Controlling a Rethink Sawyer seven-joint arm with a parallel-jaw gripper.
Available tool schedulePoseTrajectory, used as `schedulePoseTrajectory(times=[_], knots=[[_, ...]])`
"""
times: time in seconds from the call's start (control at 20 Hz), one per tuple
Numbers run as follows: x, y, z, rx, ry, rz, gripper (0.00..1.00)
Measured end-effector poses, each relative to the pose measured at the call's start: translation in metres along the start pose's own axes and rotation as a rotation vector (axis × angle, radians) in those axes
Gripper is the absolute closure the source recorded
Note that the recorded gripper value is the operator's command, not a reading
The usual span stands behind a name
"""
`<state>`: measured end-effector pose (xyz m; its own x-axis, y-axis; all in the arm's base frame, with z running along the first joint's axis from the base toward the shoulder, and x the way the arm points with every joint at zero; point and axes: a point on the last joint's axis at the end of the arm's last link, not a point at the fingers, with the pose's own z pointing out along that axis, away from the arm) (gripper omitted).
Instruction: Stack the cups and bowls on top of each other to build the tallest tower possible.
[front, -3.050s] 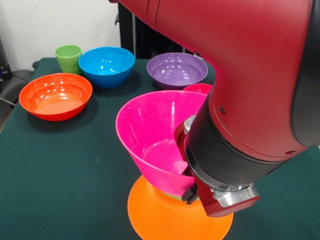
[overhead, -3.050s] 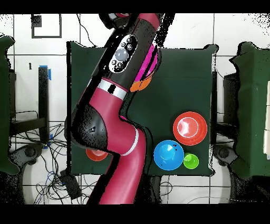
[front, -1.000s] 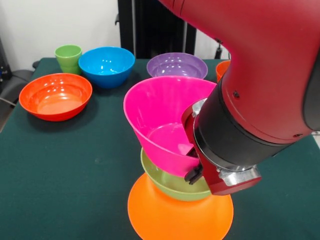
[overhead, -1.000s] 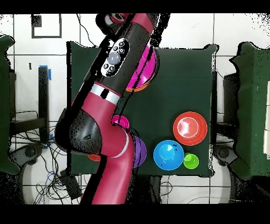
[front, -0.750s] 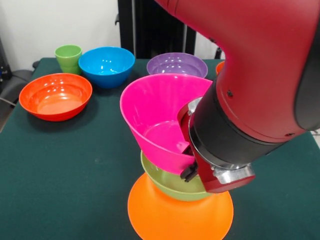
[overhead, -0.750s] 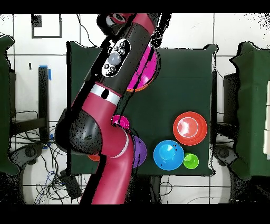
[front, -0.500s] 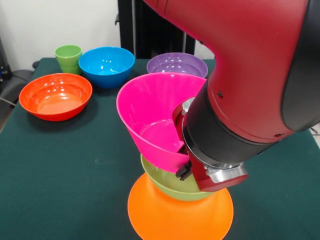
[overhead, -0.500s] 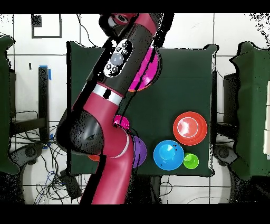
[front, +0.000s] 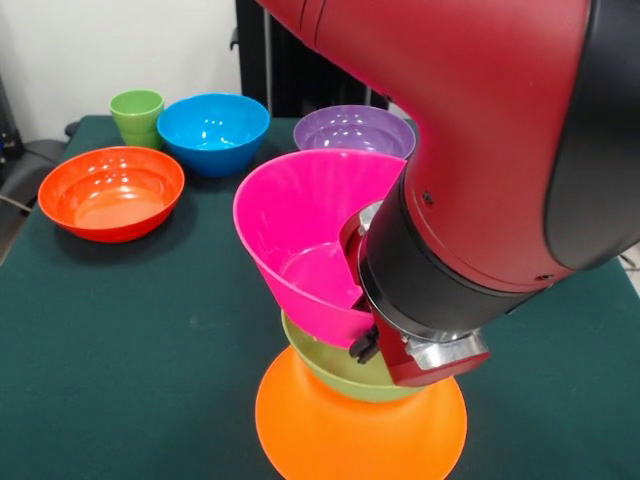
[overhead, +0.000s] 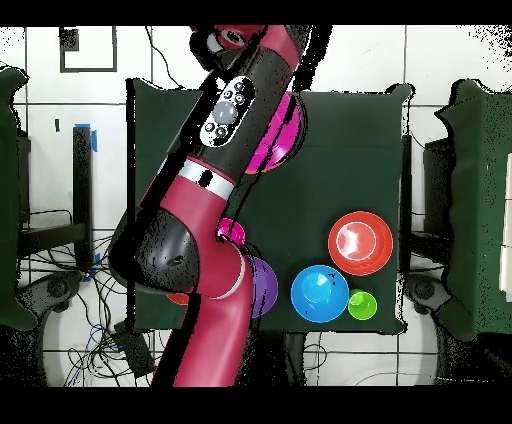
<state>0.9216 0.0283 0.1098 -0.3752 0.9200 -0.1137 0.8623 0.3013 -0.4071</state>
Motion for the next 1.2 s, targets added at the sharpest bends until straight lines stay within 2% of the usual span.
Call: schedulePoseTrajectory(times=[0.65, 1.2], knots=[[-0.0049, 0.0040, 0.0000, -0.032, -0.034, 0.003, 1.00], [-0.0043, 0.0043, 0.0003, -0.033, -0.032, 0.075, 1.00]])
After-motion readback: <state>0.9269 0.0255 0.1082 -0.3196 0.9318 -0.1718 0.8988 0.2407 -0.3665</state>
